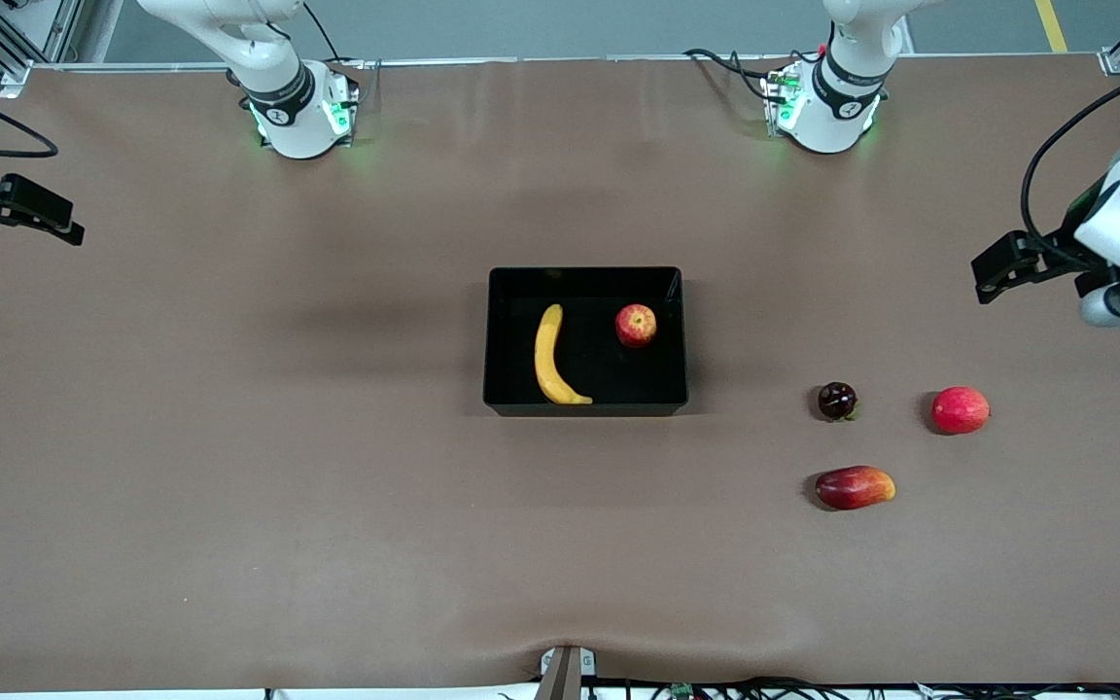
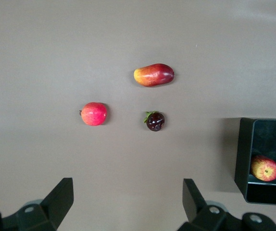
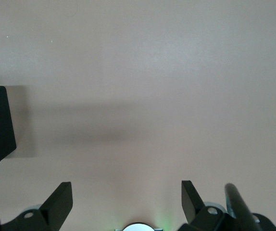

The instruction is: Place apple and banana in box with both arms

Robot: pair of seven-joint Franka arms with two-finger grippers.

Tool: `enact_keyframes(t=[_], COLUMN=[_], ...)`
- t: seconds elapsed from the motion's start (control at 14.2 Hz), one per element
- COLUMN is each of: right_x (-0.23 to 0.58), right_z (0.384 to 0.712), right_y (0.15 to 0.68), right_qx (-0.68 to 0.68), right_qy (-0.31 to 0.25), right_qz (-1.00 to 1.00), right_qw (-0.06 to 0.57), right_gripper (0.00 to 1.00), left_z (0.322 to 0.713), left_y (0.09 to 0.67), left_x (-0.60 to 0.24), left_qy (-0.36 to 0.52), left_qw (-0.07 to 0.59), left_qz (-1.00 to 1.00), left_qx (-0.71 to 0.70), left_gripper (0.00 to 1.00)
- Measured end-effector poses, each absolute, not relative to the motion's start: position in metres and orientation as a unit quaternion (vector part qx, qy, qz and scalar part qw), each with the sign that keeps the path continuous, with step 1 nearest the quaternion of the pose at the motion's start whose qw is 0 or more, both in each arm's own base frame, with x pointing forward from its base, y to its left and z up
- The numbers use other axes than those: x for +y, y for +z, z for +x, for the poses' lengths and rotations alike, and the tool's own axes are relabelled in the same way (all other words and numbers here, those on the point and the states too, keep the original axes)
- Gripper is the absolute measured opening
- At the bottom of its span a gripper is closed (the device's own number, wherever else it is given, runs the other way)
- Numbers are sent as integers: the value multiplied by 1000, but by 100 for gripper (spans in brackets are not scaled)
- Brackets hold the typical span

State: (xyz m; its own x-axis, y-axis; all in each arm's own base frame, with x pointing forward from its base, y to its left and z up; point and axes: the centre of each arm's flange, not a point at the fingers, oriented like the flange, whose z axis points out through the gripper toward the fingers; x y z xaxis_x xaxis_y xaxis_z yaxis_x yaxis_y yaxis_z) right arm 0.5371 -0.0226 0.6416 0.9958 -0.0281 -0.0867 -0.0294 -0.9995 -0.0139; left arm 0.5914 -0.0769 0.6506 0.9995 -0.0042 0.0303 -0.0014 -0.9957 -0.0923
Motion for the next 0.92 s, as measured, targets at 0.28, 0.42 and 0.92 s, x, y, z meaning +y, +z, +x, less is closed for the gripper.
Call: enact_keyframes(t=[0.28, 0.42, 0.92], right_x=[-22, -22, -22], right_z=[537, 537, 536], right_y=[642, 642, 641], right_qx=[14, 14, 14], right_qy=[43, 43, 46], right_qz=[-999, -999, -999], right_qw=[8, 8, 8], right_gripper=[100, 100, 100], left_z=[591, 592, 583], left_y=[652, 652, 651], left_x=[-63, -55, -54], left_qy=[-13, -12, -3], left_qw=[48, 49, 47], left_qz=[-999, -999, -999], left_qx=[15, 13, 7], left_gripper=[100, 100, 100])
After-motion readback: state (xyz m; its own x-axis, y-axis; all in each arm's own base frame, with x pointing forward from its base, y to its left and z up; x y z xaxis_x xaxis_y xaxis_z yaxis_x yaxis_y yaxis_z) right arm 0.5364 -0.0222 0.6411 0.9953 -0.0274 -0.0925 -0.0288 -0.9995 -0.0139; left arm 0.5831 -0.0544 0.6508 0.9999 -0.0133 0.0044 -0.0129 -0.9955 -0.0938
